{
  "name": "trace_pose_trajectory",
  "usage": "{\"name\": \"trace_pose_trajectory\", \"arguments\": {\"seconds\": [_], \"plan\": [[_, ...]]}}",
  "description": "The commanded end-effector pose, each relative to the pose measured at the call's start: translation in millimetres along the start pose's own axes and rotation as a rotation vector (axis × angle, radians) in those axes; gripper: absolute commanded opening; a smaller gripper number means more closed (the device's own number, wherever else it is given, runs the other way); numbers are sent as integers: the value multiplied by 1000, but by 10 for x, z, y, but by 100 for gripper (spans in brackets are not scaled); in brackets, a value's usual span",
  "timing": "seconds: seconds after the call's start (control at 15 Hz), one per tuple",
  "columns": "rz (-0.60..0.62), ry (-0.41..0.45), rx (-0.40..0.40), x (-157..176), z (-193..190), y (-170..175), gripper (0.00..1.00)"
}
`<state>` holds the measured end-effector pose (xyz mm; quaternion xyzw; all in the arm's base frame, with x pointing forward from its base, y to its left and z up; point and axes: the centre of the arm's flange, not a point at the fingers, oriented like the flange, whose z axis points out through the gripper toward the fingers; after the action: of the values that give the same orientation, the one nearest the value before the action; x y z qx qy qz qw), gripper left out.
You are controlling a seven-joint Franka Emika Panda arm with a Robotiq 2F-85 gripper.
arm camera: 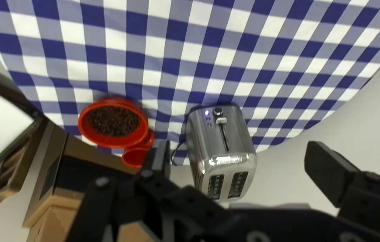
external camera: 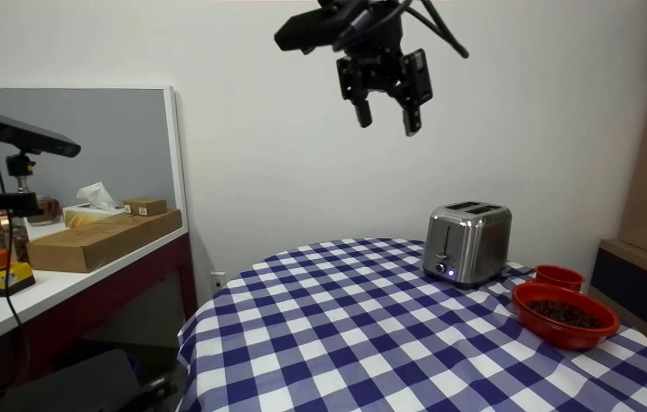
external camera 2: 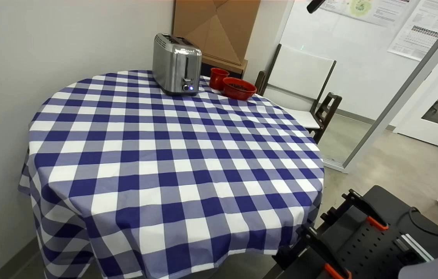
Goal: Switch on the toaster
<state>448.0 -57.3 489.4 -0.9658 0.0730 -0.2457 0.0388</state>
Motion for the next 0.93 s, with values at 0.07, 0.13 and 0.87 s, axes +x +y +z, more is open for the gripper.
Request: {"name": "trace_pose_trajectory", "arguments": {"seconds": [0.07, 0.13, 0.87], "plan": [[-26, 117, -94, 829, 706, 166, 100], [-30, 116, -114, 928, 880, 185, 100], [-24, -53, -170, 1529, 2740, 59, 100]]}}
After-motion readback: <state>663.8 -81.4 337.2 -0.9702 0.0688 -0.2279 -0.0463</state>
